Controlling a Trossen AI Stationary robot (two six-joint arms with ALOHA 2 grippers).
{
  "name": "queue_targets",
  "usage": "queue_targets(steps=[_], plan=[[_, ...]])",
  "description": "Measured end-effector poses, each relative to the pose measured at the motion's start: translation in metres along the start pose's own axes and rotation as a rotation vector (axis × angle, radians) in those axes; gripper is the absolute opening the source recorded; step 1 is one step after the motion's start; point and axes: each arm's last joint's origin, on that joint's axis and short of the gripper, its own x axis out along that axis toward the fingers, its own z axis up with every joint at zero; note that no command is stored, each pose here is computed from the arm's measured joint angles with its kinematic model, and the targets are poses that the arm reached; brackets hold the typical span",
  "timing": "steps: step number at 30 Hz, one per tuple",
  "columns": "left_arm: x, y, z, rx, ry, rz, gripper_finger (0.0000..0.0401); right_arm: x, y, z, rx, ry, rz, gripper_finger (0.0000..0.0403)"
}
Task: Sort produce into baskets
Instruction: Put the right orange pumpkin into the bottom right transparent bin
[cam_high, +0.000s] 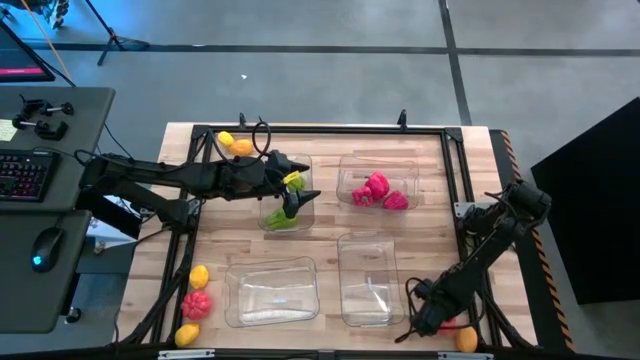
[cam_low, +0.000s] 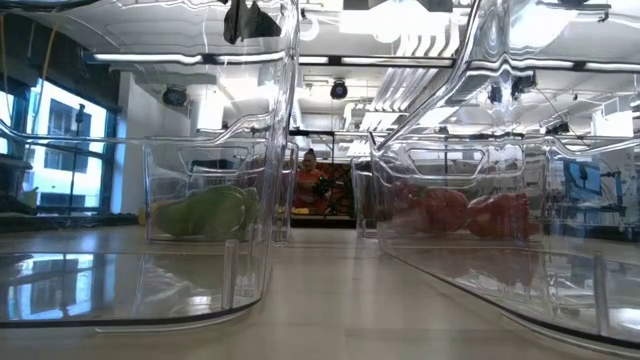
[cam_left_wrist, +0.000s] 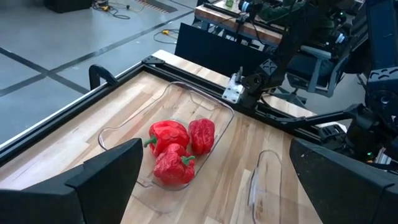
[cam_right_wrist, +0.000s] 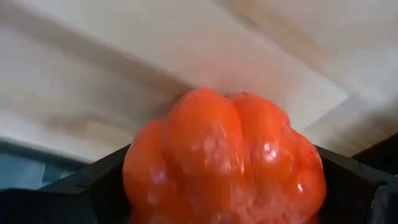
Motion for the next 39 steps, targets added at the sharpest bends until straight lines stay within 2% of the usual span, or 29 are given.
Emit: queue_targets(steps=[7, 11, 18, 22, 28, 34, 39], plan=[[0.000, 0.000, 0.001, 0.012, -0.006, -0.002, 0.0394, -0.010, 0.004, -0.007, -0.116, 0.084, 0.021, 0.0368], [0.000, 0.000, 0.001, 0.025, -0.006, -0.002, 0.0394, -0.035, 0.008, -0.019, -0.208, 0.055, 0.117, 0.0362], [0.001, 0.002, 0.002, 0.031, -0.006, 0.008, 0.0394, -0.101, 0.010, -0.035, -0.278, -0.074, 0.345, 0.0351], [-0.002, 0.001, 0.013, 0.025, -0.032, -0.005, 0.0394, -0.142, 0.005, -0.038, -0.291, -0.267, 0.494, 0.0350], [-0.017, -0.002, 0.035, 0.042, -0.053, -0.071, 0.0394, -0.185, -0.001, -0.021, -0.189, -0.733, 0.697, 0.0353], [-0.048, 0.002, 0.049, 0.049, -0.061, -0.082, 0.0394, -0.198, -0.002, -0.007, -0.097, -1.085, 0.735, 0.0355], [-0.067, 0.005, 0.050, -0.012, -0.073, -0.102, 0.0394, -0.193, -0.001, 0.006, -0.053, -1.157, 0.696, 0.0355]])
